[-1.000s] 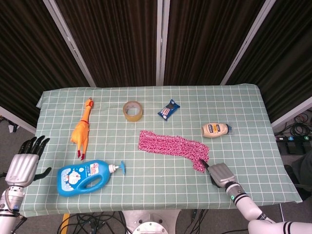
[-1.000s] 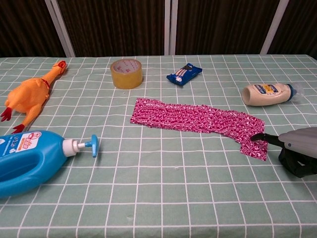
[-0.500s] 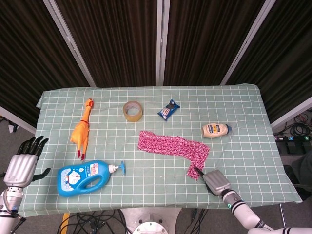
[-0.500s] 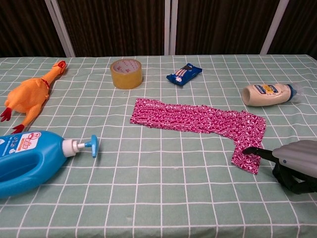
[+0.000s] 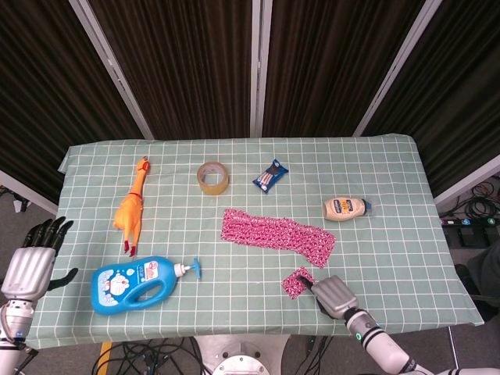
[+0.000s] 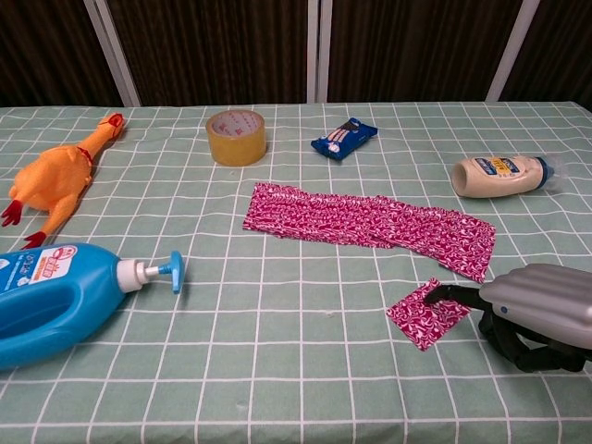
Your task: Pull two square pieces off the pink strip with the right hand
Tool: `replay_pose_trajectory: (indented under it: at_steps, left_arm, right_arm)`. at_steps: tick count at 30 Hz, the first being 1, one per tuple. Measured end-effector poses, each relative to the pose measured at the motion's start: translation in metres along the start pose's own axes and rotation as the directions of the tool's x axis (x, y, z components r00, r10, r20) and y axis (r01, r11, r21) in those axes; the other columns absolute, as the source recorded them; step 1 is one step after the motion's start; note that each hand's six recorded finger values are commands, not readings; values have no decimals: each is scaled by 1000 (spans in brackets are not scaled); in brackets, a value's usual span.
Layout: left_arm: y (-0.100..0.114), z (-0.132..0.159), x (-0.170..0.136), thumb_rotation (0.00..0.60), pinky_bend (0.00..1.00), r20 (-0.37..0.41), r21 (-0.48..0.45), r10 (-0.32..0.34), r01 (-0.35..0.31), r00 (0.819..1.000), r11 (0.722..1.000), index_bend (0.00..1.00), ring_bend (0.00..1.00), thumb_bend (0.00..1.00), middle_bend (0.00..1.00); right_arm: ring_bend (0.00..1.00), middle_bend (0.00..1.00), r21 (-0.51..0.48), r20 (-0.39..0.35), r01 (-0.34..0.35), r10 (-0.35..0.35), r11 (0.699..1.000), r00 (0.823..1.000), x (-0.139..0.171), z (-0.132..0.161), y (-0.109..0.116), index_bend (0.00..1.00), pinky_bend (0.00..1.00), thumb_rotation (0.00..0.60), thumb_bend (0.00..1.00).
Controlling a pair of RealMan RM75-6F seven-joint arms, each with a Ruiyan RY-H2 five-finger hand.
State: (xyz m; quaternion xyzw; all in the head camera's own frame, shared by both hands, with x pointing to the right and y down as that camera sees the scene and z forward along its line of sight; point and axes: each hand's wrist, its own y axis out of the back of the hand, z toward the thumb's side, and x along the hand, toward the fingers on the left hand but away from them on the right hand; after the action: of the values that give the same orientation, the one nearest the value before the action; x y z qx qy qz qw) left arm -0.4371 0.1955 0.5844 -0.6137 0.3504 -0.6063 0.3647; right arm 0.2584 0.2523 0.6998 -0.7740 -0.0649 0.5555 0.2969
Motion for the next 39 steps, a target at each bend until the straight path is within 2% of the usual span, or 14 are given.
replay_pose_trajectory:
  at_steps: [7, 14, 21, 27, 39]
  left_arm:
    - [-1, 1, 0, 600, 98, 2, 2, -2, 2, 1000, 1000, 69, 0, 215, 23]
    - [-3, 2, 1, 600, 98, 6, 2, -7, 7, 1000, 1000, 68, 0, 215, 23]
    - [-6, 0, 2, 600, 98, 1, 5, -19, 19, 1000, 1000, 69, 0, 215, 23]
    - [-6, -4, 4, 600, 98, -12, 2, -22, 22, 1000, 1000, 68, 0, 215, 23]
    - [-10, -2, 5, 600, 98, -5, 12, -39, 39, 999, 999, 69, 0, 215, 23]
  right_arm:
    - [865, 877, -8, 12, 55, -55, 998, 998, 5, -4, 12, 100, 730, 600, 1000]
    - [865, 878, 36, 115, 138, -141, 990, 983, 7, -35, 27, 80, 730, 600, 1000]
    - [865, 878, 53, 188, 129, -137, 990, 973, -8, -61, 29, 30, 730, 600, 1000]
    - [865, 878, 64, 206, 119, -130, 991, 970, -24, -64, 35, 26, 730, 600, 1000]
    - [865, 878, 9, 200, 19, -20, 1000, 980, -28, -62, 22, 37, 730, 600, 1000]
